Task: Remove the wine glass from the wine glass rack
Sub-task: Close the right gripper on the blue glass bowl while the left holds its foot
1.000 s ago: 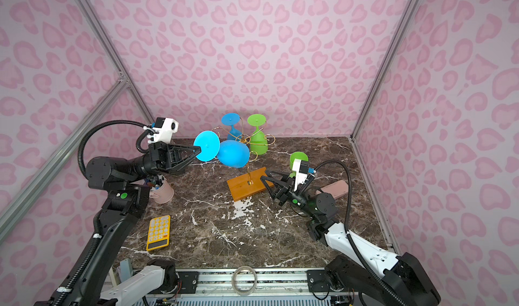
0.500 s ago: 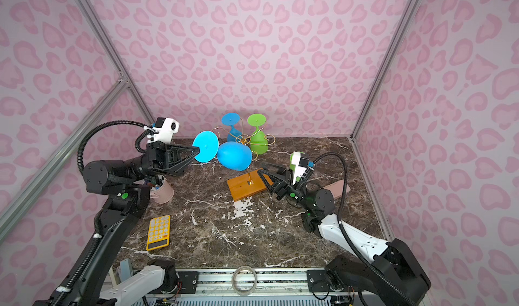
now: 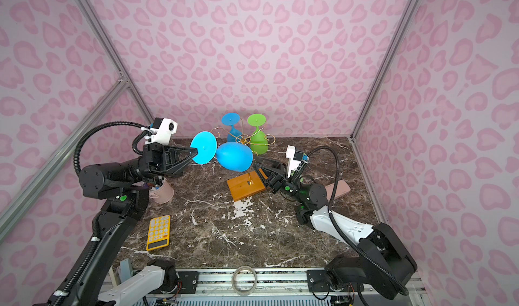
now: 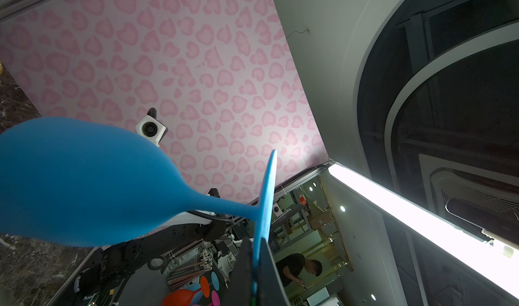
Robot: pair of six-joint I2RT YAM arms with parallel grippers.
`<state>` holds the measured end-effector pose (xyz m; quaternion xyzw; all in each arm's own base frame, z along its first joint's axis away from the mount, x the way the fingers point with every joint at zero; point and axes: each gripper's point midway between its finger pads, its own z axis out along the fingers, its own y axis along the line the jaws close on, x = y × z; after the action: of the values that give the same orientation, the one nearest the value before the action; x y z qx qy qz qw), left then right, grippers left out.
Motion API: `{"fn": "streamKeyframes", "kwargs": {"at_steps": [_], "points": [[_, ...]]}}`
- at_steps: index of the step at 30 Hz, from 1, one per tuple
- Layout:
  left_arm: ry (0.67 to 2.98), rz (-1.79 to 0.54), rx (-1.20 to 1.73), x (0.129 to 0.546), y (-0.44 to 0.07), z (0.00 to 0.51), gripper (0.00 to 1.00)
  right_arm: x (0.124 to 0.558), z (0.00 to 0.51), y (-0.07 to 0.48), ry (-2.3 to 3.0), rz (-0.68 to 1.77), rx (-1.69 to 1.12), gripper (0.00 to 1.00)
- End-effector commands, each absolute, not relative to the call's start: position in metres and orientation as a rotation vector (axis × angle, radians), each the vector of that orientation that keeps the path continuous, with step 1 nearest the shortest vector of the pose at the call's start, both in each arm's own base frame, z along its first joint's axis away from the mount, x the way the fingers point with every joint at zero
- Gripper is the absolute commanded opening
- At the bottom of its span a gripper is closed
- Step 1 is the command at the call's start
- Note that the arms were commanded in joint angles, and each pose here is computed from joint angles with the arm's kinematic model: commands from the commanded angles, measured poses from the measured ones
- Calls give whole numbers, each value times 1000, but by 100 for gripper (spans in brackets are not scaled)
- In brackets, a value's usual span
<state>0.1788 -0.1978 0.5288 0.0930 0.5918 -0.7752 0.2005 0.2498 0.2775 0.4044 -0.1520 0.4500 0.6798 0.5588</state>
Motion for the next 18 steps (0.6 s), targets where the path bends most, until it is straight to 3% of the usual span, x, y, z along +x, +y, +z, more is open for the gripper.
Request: {"fn": "streamKeyframes", "kwargs": {"at_steps": [1, 18], "points": [[1601, -2149, 312, 172, -196, 536, 4, 241, 417, 276, 980, 1650, -383, 51], [1596, -2178, 284, 179, -198, 534, 4, 217, 441, 306, 891, 1761, -532, 49]]}}
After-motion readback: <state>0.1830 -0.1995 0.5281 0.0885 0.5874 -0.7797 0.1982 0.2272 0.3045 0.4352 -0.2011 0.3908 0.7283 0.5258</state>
